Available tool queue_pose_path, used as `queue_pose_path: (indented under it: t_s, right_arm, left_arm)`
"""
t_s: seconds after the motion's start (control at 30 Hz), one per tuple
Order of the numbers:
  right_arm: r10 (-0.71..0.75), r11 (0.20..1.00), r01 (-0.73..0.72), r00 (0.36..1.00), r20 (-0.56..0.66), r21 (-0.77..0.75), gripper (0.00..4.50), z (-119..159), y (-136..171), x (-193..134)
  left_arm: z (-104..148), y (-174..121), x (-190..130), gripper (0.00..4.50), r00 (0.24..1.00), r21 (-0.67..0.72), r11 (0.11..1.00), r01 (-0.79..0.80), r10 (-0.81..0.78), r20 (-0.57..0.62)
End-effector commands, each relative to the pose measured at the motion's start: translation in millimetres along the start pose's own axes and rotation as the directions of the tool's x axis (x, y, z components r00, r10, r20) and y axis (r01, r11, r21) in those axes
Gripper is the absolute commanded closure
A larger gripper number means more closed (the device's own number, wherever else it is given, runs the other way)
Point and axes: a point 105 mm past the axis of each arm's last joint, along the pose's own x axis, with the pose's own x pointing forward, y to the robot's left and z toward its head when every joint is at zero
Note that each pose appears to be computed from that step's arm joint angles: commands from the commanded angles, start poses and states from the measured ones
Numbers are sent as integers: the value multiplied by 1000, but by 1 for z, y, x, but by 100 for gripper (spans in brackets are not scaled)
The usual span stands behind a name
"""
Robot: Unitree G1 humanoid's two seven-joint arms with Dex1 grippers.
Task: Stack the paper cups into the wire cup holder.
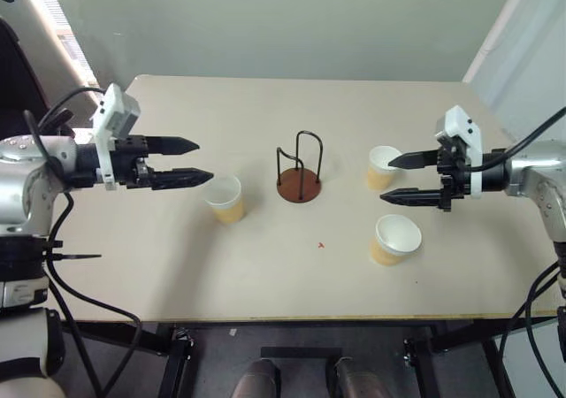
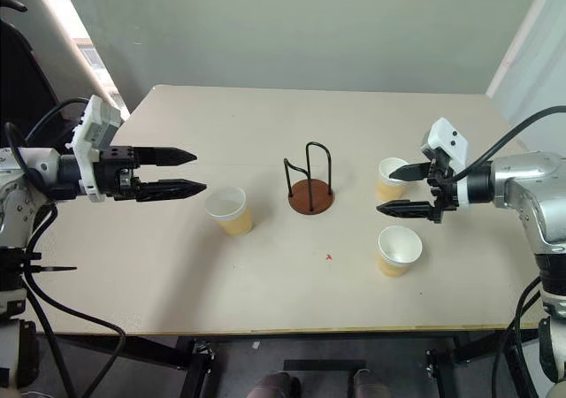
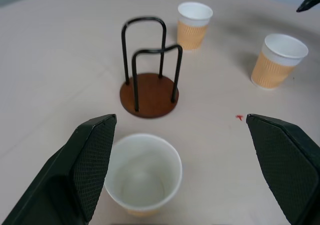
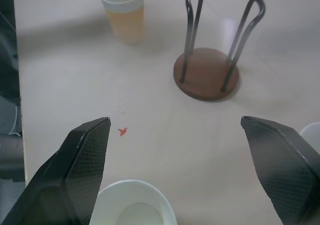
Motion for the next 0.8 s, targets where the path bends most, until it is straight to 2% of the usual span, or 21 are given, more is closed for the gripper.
queue_pose_path:
  t_s: [0.03,0.17,0.3,0.57,0.7,0.8]
  right_arm:
    - [-16,997,18,1000,26,-75,16,20,-4,-7]
    - [-25,996,28,999,31,-87,16,23,-6,-9]
    - [-12,996,14,1000,25,-87,16,22,-4,-8]
    - [47,993,-42,998,46,-108,16,33,9,-14]
    - [70,992,-59,993,94,-113,16,46,18,-16]
    - [68,995,-62,994,85,-77,16,43,16,-20]
  left_arm:
    - [19,2,-13,0,998,56,998,-42,40,39]
    - [20,4,-20,0,995,55,995,-78,75,58]
    - [15,-5,-13,0,996,53,995,-81,79,43]
    - [12,-29,2,0,998,94,995,45,-42,-39]
    - [0,-14,11,0,998,73,997,-3,7,-59]
    - [0,-5,27,0,998,97,995,-30,35,-45]
